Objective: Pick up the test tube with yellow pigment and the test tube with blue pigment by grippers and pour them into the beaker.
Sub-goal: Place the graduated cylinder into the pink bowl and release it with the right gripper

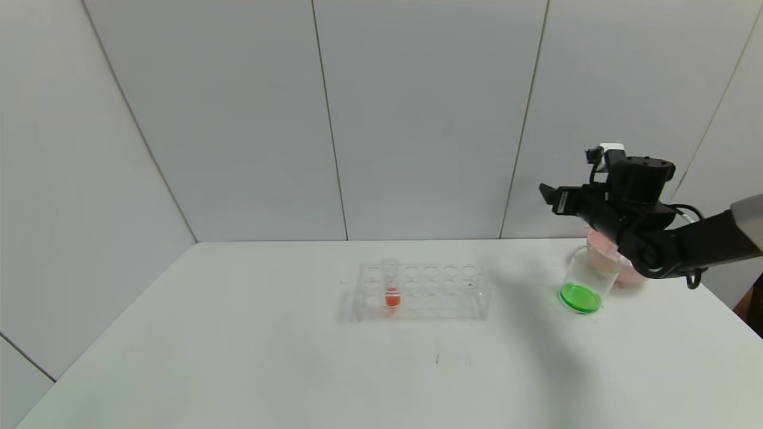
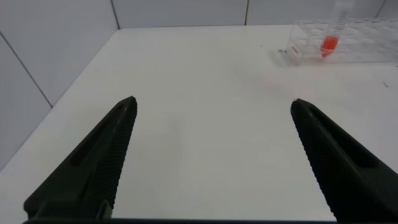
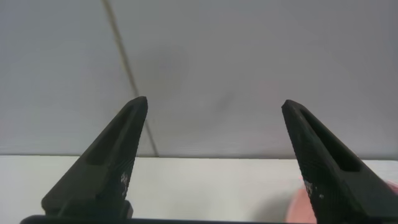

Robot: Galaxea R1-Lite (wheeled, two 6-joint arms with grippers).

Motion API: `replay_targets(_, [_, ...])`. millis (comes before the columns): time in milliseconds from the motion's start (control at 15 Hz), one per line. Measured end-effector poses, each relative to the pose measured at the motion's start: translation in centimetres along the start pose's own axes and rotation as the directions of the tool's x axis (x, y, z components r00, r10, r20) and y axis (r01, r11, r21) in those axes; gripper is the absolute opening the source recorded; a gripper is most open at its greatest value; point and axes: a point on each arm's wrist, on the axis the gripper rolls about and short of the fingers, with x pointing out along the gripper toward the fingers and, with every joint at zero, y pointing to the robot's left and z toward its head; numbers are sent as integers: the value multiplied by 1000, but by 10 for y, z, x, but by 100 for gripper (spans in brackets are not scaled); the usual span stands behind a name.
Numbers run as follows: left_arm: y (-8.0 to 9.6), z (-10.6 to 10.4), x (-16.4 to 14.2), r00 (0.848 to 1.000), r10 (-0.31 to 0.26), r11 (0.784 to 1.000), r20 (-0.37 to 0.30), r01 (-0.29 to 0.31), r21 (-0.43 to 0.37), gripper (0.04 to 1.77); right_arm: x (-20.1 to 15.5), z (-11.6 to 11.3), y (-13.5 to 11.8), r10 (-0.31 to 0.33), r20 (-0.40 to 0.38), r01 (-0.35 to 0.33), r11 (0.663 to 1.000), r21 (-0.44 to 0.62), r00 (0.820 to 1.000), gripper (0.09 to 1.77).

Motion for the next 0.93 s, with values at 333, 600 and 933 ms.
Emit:
replay_targets(333, [0, 0, 0, 1000, 0, 1000, 0, 0, 0, 176, -44, 33, 33, 86, 42, -86, 996, -1, 995, 163])
replay_targets(600, [0, 0, 0, 1000, 0, 1000, 0, 0, 0, 176, -105, 67, 28, 128, 88, -129, 992, -1, 988, 166])
replay_targets(933, [0, 0, 0, 1000, 0, 1000, 0, 0, 0, 176, -200, 103, 15, 151, 194, -154, 988, -2, 969, 168])
